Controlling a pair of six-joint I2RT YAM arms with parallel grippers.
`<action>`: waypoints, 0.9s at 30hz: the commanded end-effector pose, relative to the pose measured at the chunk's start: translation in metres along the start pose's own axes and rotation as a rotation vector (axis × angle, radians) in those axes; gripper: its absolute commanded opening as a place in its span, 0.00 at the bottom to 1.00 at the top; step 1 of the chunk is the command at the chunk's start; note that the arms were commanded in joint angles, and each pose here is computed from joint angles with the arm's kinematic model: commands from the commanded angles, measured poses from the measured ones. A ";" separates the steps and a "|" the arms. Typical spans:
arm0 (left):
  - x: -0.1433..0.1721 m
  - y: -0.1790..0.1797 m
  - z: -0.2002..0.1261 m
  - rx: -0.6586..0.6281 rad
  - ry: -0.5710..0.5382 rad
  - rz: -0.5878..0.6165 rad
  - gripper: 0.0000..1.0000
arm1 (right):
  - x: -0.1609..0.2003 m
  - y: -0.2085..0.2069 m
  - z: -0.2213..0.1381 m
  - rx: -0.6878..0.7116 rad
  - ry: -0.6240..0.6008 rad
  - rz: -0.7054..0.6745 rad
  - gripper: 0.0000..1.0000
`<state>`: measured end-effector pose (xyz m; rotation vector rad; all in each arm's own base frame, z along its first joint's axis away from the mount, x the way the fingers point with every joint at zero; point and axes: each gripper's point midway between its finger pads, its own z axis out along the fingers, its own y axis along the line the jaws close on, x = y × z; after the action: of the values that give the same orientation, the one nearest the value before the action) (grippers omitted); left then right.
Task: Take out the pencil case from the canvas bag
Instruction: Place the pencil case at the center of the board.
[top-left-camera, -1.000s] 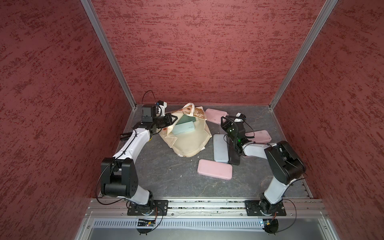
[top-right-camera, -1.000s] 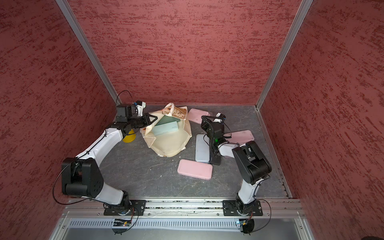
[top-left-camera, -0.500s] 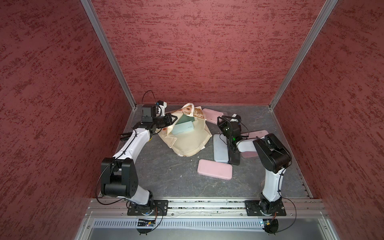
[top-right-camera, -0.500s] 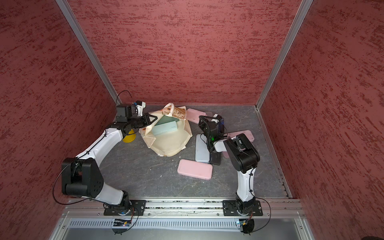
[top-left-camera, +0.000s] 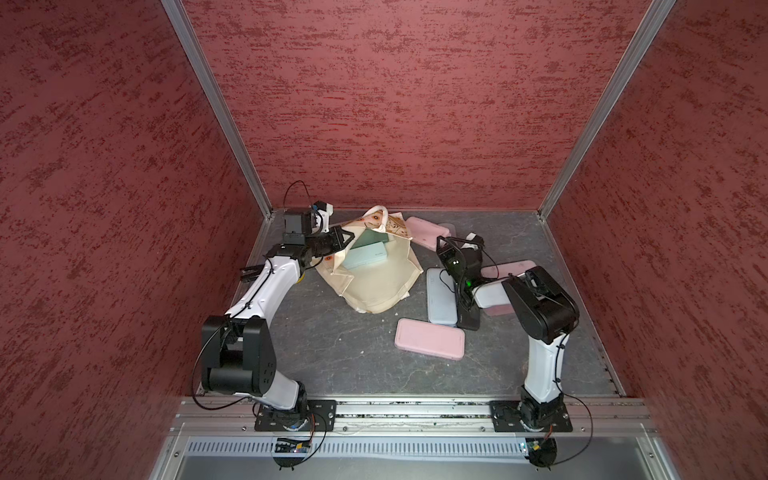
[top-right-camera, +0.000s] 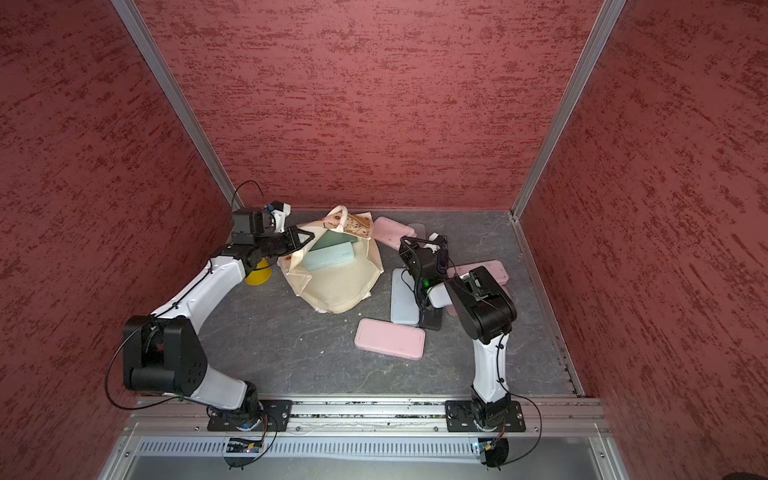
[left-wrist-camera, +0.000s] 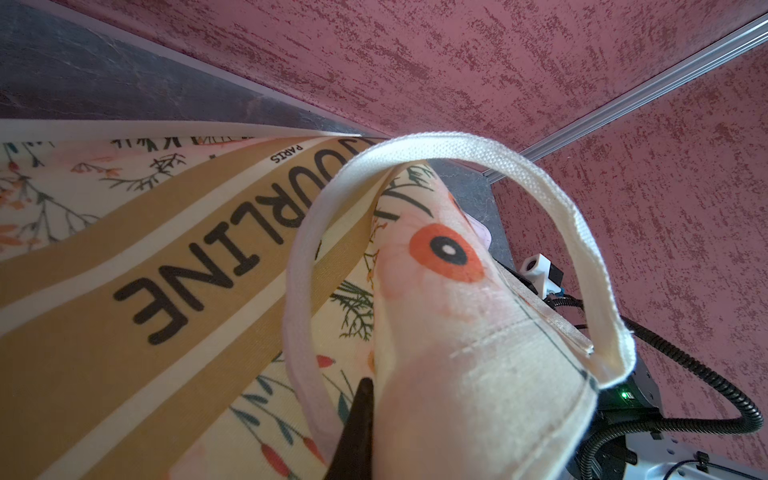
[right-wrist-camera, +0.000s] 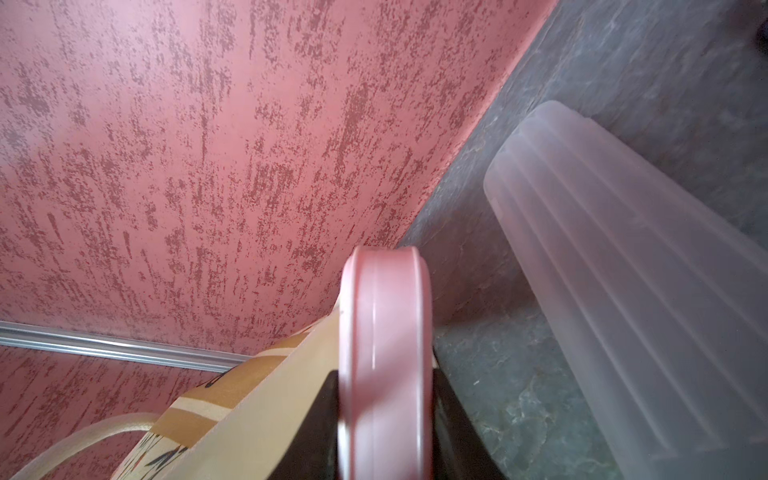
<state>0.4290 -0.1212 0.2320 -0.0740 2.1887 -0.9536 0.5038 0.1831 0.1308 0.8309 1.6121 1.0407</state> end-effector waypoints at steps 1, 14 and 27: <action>-0.007 -0.008 -0.010 0.014 -0.029 0.013 0.00 | -0.021 0.017 -0.002 -0.022 -0.078 -0.006 0.00; -0.006 -0.005 -0.007 0.017 -0.023 -0.001 0.00 | -0.027 0.008 -0.004 0.023 -0.104 0.011 0.00; -0.006 -0.004 -0.006 0.014 -0.021 -0.001 0.00 | 0.002 -0.015 0.018 0.094 -0.012 0.032 0.11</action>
<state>0.4290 -0.1211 0.2322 -0.0740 2.1880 -0.9543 0.5163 0.1772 0.1163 0.9123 1.6412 0.9762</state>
